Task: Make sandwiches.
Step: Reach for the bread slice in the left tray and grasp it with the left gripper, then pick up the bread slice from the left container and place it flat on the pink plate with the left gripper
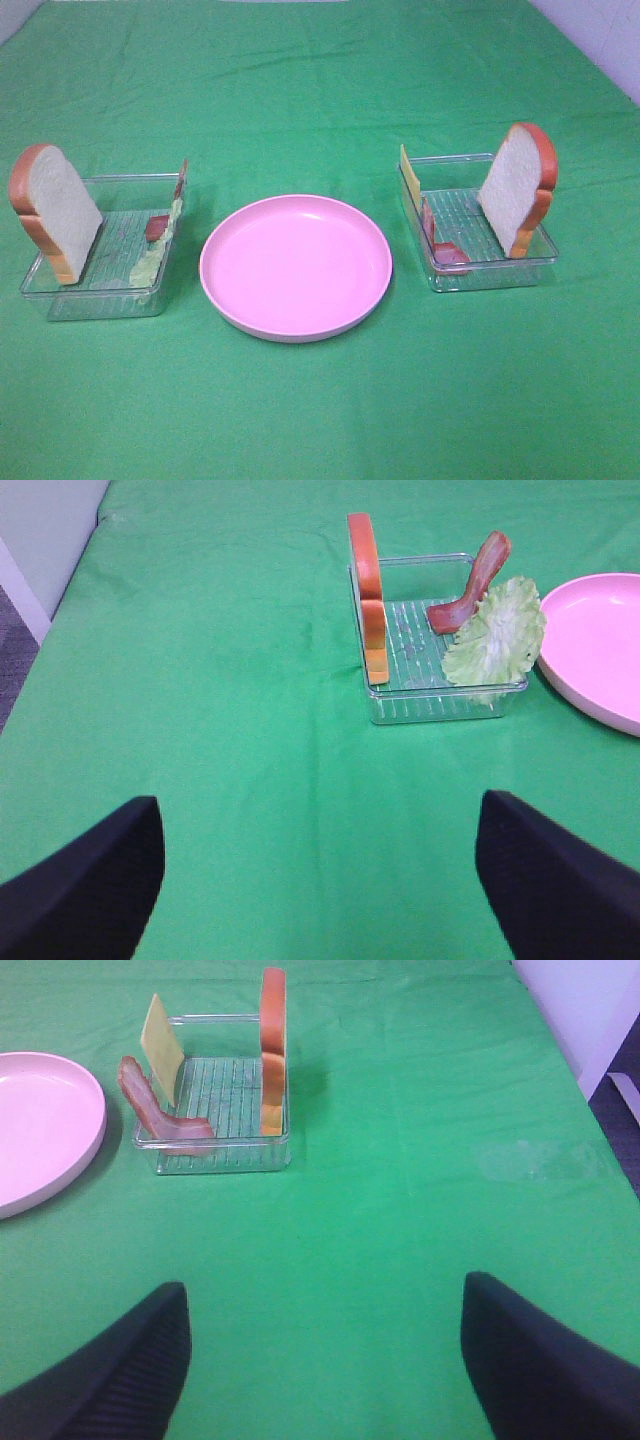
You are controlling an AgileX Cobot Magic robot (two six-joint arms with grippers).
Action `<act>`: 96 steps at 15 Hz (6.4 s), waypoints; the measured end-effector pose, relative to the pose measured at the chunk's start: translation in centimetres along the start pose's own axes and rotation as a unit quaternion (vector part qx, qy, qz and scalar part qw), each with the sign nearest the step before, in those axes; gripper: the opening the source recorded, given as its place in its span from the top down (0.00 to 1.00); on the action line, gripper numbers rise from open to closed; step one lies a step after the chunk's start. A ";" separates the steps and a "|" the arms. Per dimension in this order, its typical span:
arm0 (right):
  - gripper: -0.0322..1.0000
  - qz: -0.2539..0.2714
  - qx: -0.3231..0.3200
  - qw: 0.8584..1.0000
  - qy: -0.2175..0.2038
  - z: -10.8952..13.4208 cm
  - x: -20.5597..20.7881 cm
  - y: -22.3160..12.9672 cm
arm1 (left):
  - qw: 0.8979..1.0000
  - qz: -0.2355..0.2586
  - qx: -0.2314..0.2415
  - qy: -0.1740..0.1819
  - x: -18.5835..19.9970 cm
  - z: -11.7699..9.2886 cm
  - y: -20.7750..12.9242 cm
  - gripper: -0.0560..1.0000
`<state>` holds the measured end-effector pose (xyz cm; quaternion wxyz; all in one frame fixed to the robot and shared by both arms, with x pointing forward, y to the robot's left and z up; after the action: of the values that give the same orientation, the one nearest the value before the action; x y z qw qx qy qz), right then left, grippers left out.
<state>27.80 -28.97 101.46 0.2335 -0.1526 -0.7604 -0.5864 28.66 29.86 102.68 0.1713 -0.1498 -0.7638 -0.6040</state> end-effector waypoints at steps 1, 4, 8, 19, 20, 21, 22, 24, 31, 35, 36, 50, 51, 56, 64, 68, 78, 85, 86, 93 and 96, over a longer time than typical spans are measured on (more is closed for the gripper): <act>0.28 0.000 0.000 1.000 0.000 0.0 0.0 0.0 | 1.000 0.000 0.000 0.000 0.0 0.0 0.0 0.19; 0.28 0.000 0.000 1.000 0.000 0.0 0.0 0.0 | 1.000 0.000 0.000 0.000 0.0 0.0 0.0 0.19; 0.28 0.000 0.000 1.000 0.000 0.0 0.0 0.0 | 1.000 0.000 0.000 0.000 0.0 0.0 0.0 0.19; 0.28 0.000 0.000 1.000 0.000 0.0 0.0 0.0 | 1.000 0.000 0.000 0.000 0.0 0.0 0.0 0.19; 0.28 0.000 0.000 1.000 0.000 0.0 0.0 0.0 | 1.000 0.000 0.000 0.000 0.0 0.0 0.0 0.19; 0.28 0.000 0.000 1.000 0.000 0.0 0.0 0.0 | 1.000 0.000 0.000 0.000 0.0 0.0 0.0 0.19; 0.28 0.000 0.000 1.000 0.000 0.0 0.0 0.0 | 1.000 0.000 0.000 0.000 0.0 0.0 0.0 0.19; 0.28 0.000 0.000 1.000 0.000 0.0 0.0 0.0 | 1.000 0.000 0.000 0.000 0.0 0.0 0.0 0.19; 0.28 0.000 0.000 1.000 0.000 0.0 0.0 0.0 | 1.000 0.000 0.000 0.000 0.0 0.0 0.0 0.19; 0.28 0.000 0.000 1.000 0.000 0.0 0.0 0.0 | 1.000 0.000 0.000 0.000 0.0 0.0 0.0 0.19; 0.28 0.000 0.000 1.000 0.000 0.0 0.0 0.0 | 1.000 0.000 0.000 0.000 0.0 0.0 0.0 0.19; 0.28 0.000 0.000 1.000 0.000 0.0 0.0 0.0 | 0.986 0.162 0.010 0.034 -12.3 -2.8 12.4 0.19; 0.28 0.000 0.000 1.000 0.000 0.0 0.0 0.0 | 0.982 0.184 0.011 0.039 -14.3 -2.9 12.9 0.19; 0.28 0.000 0.000 1.000 0.000 0.0 0.0 0.0 | 0.955 0.292 0.025 0.052 -25.2 -3.4 12.8 0.19; 0.28 0.000 0.000 1.000 0.000 0.0 0.0 0.0 | 0.919 0.389 0.016 0.056 -34.5 -5.5 7.6 0.19; 0.28 0.000 0.000 1.000 0.000 0.0 0.0 0.0 | 0.910 0.409 0.019 0.069 -36.8 -4.8 5.1 0.19; 0.28 0.000 0.000 1.000 0.000 0.0 0.0 0.0 | 0.920 0.386 0.030 0.067 -37.6 -4.9 5.4 0.76; 0.28 0.000 0.000 1.000 0.000 0.0 0.0 0.0 | 0.936 0.347 0.047 0.041 -33.6 -6.6 10.6 0.76; 0.28 0.000 0.000 1.000 0.000 0.0 0.0 0.0 | 0.945 0.323 0.047 0.031 -32.2 -7.1 12.3 0.76; 0.28 0.000 0.000 1.000 0.000 0.0 0.0 0.0 | 0.933 0.283 0.127 -0.183 -25.2 -14.0 17.0 0.76; 0.28 0.000 0.000 1.000 0.000 0.0 0.0 0.0 | 0.896 0.323 0.151 -0.264 -26.7 -17.7 15.1 0.76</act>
<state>27.80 -28.96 101.46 0.2337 -0.1523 -0.7603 -0.5867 60.63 15.45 107.72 0.1692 -0.5145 -0.7726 -0.3312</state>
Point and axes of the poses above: a point on each arm's last joint axis where the gripper is mounted, x pointing back along that axis away from the gripper, z along the wrist's bending axis when the last joint is at zero, y = z × x, the point moved 6 cm from there along -x, pointing out along that axis toward the gripper, and after that the axes turned 13 degrees about x, right-handed, at the moved point
